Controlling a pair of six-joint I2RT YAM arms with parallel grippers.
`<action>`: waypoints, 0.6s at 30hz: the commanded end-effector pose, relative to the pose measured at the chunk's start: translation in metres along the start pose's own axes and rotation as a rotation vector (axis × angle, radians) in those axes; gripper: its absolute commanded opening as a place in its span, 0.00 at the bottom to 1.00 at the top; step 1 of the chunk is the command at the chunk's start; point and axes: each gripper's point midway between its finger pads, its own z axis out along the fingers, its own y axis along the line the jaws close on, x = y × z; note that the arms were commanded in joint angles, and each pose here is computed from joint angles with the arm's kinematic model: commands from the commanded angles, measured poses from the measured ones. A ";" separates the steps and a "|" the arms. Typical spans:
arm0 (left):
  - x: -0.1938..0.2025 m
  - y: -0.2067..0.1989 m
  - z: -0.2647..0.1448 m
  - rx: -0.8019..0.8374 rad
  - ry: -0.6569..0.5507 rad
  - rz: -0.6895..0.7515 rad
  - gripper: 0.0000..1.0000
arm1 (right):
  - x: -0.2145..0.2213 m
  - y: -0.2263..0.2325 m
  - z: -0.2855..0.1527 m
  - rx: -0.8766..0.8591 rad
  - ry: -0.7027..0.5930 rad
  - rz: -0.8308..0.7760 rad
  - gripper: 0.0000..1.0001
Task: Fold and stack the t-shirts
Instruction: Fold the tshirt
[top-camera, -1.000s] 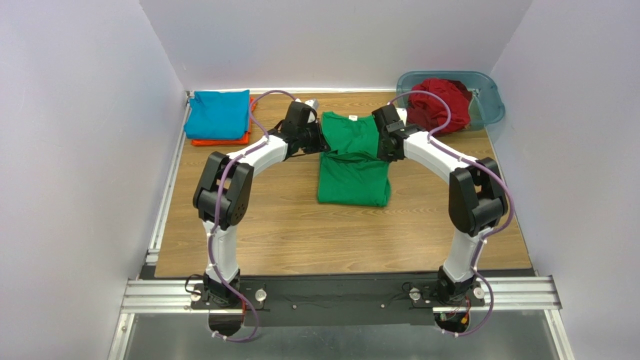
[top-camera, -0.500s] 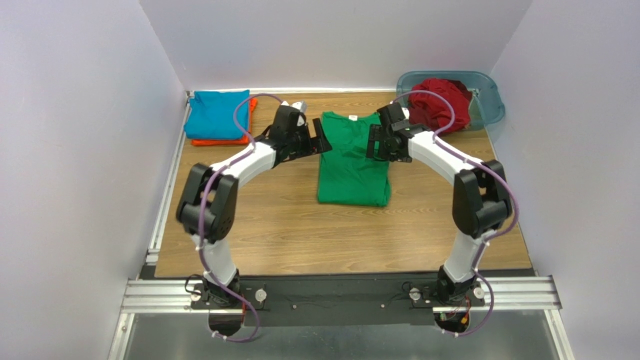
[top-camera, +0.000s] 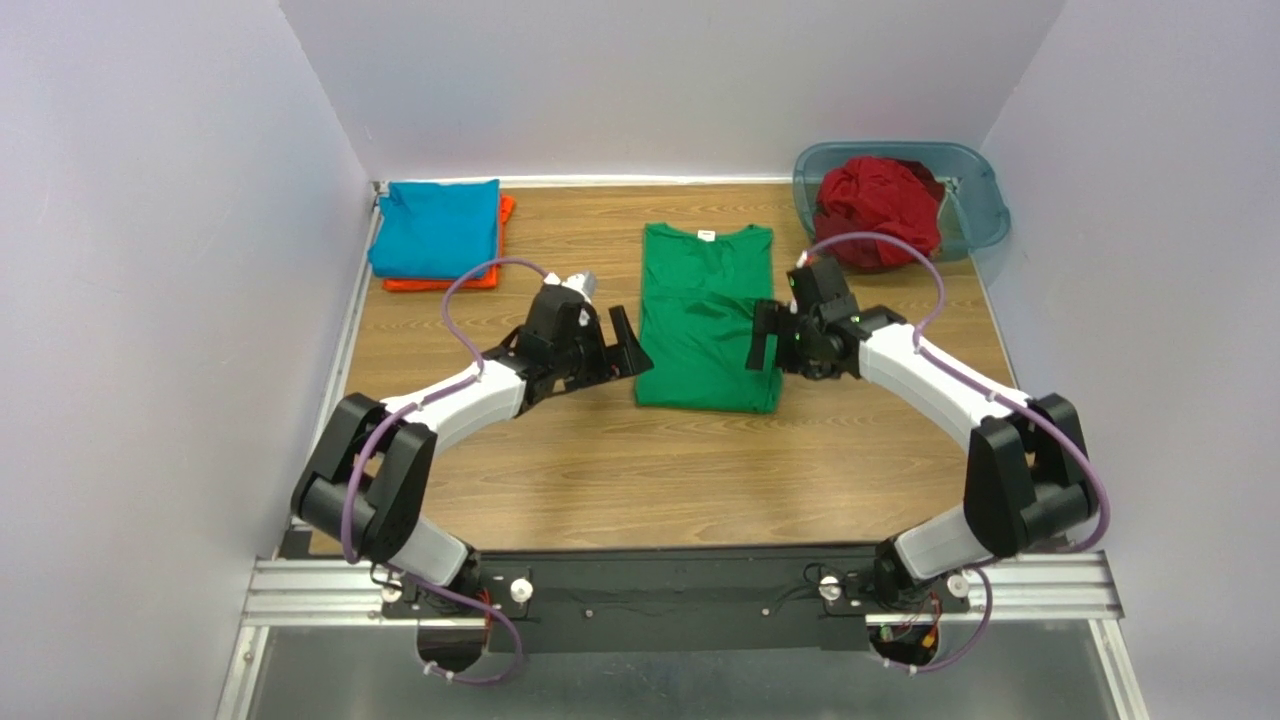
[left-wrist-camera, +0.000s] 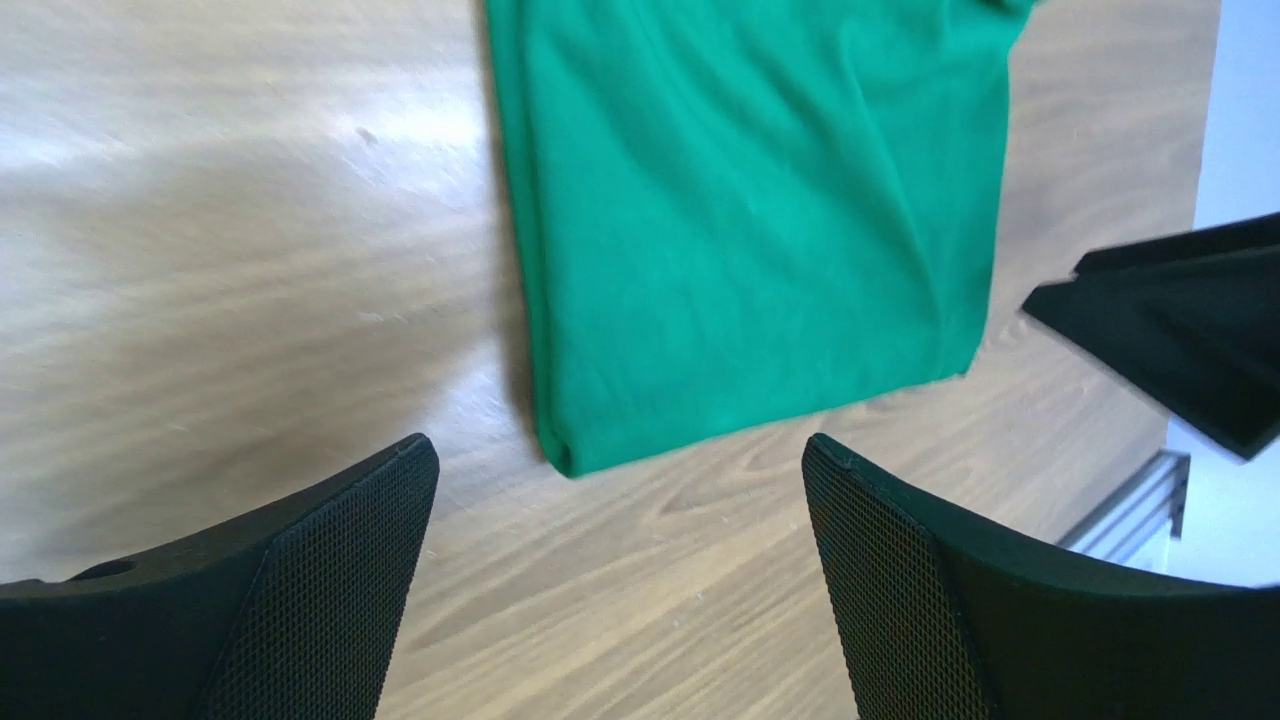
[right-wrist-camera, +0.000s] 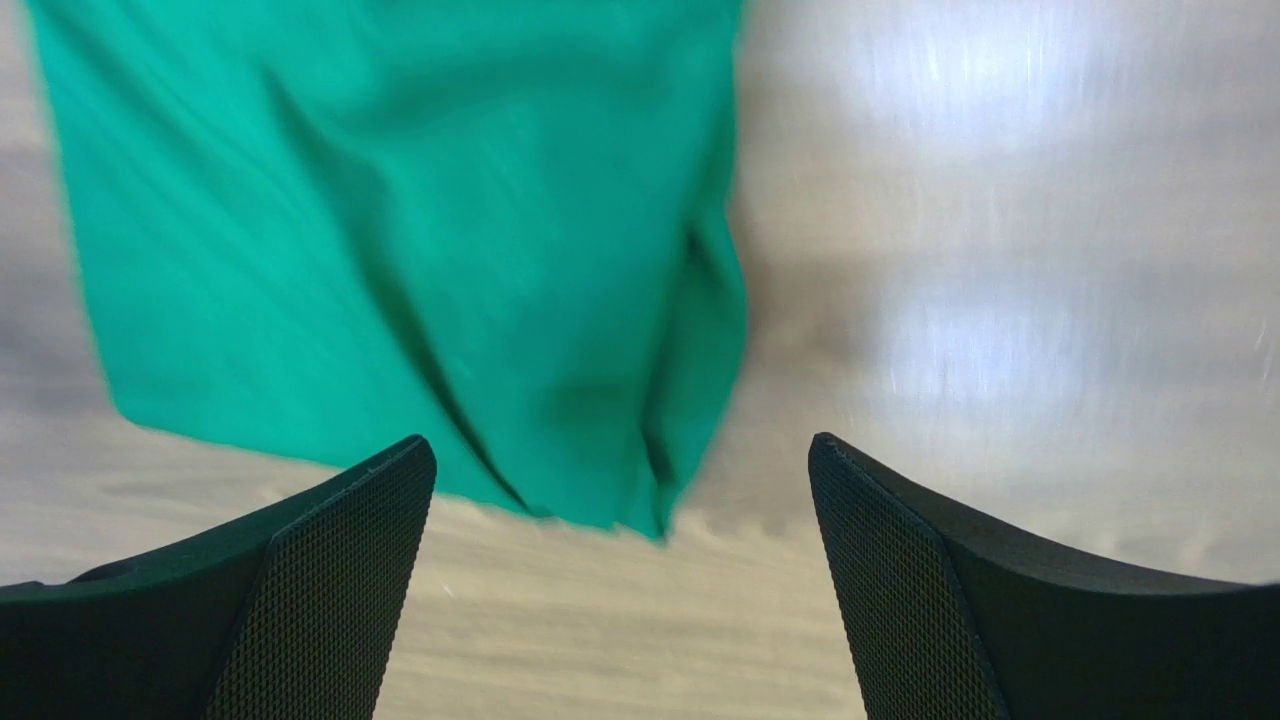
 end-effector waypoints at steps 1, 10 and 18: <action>0.000 -0.011 0.006 0.039 -0.025 0.000 0.97 | 0.039 -0.011 0.000 0.000 0.059 0.061 1.00; 0.028 0.001 0.033 0.010 0.059 -0.008 0.66 | 0.067 -0.007 0.005 -0.070 0.111 0.077 0.76; 0.044 0.007 0.042 -0.014 0.101 -0.012 0.54 | 0.066 -0.005 0.016 -0.077 0.123 0.049 0.56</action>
